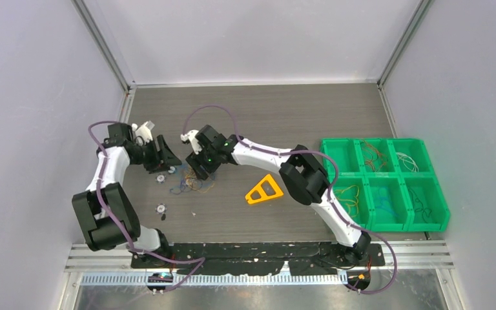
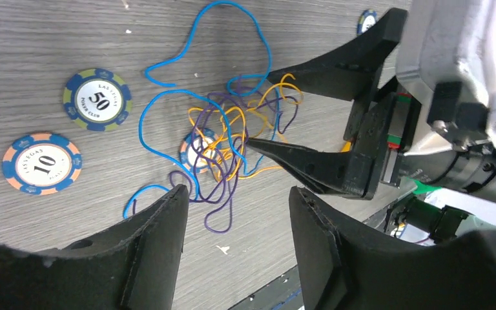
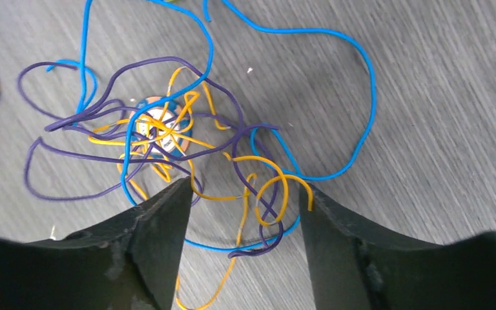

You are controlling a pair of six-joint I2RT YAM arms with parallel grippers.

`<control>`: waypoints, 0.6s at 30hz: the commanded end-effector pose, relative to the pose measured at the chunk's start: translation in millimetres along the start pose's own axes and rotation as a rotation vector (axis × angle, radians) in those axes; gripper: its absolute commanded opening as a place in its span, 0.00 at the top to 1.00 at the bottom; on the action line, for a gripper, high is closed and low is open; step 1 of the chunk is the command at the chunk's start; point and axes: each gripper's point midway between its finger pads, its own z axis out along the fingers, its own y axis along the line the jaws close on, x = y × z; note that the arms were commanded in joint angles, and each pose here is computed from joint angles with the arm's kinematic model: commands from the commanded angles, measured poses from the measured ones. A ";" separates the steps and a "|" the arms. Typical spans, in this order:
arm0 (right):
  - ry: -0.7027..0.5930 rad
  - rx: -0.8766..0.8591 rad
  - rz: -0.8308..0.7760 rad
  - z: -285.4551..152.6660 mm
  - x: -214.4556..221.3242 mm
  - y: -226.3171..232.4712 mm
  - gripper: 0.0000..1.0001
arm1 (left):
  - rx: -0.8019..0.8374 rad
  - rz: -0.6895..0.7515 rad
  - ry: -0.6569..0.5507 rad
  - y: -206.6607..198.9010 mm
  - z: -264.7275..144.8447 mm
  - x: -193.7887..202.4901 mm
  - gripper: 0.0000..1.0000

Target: Untangle the cables

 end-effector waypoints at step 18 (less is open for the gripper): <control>0.180 0.287 -0.319 -43.3 36.3 -57.5 0.87 | 0.096 -0.079 -0.028 -10.7 23.2 -11.2 1.00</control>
